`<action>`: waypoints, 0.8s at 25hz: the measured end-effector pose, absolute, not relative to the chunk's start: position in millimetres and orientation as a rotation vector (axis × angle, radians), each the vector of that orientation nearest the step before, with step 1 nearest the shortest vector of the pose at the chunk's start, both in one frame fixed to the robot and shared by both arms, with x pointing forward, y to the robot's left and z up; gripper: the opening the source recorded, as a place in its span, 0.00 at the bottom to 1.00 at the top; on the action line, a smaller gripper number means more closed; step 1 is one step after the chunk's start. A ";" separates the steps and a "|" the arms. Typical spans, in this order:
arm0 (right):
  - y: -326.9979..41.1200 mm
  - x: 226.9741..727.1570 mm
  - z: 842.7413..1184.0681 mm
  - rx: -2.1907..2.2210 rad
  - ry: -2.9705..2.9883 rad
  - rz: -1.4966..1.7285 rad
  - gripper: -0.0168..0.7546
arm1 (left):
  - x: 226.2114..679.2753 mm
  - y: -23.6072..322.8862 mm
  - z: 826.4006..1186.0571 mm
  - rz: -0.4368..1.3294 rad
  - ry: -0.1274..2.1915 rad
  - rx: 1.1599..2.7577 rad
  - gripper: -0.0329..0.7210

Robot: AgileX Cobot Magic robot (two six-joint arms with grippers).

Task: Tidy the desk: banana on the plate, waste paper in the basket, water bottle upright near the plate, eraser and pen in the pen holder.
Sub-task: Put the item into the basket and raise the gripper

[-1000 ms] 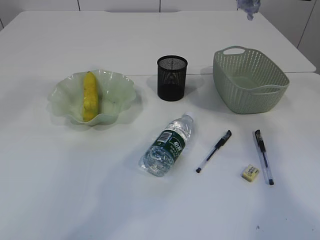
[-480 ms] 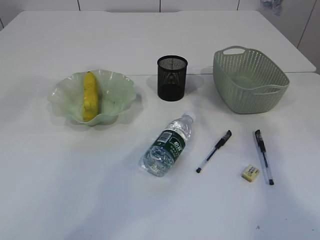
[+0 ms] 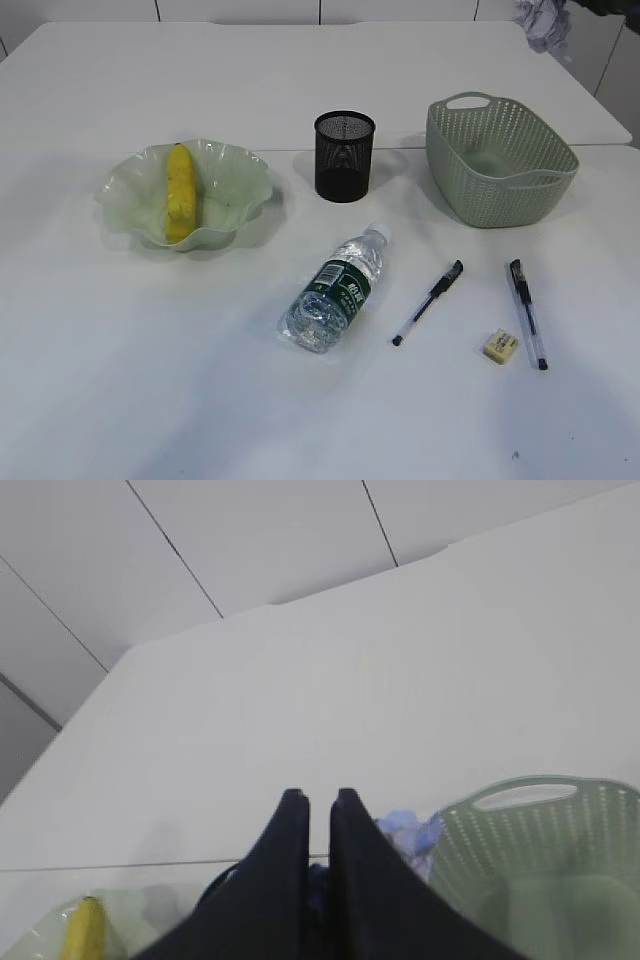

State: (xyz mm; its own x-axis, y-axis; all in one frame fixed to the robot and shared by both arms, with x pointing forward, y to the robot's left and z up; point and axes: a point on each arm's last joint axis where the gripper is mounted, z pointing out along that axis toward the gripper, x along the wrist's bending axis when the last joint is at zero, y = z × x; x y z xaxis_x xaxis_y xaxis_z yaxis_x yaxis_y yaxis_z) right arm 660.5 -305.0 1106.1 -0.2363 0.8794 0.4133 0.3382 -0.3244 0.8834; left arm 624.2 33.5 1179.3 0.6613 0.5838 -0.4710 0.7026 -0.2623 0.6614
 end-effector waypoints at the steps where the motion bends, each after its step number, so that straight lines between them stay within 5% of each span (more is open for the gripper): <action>1: -305.8 664.6 1104.3 1.557 1.477 1.565 0.05 | 624.5 33.8 1179.1 -0.157 1.005 1.959 0.83; 20: -318.7 698.8 1030.1 1.466 1.752 1.143 0.05 | 630.5 40.3 1174.4 -0.035 1.042 2.009 0.83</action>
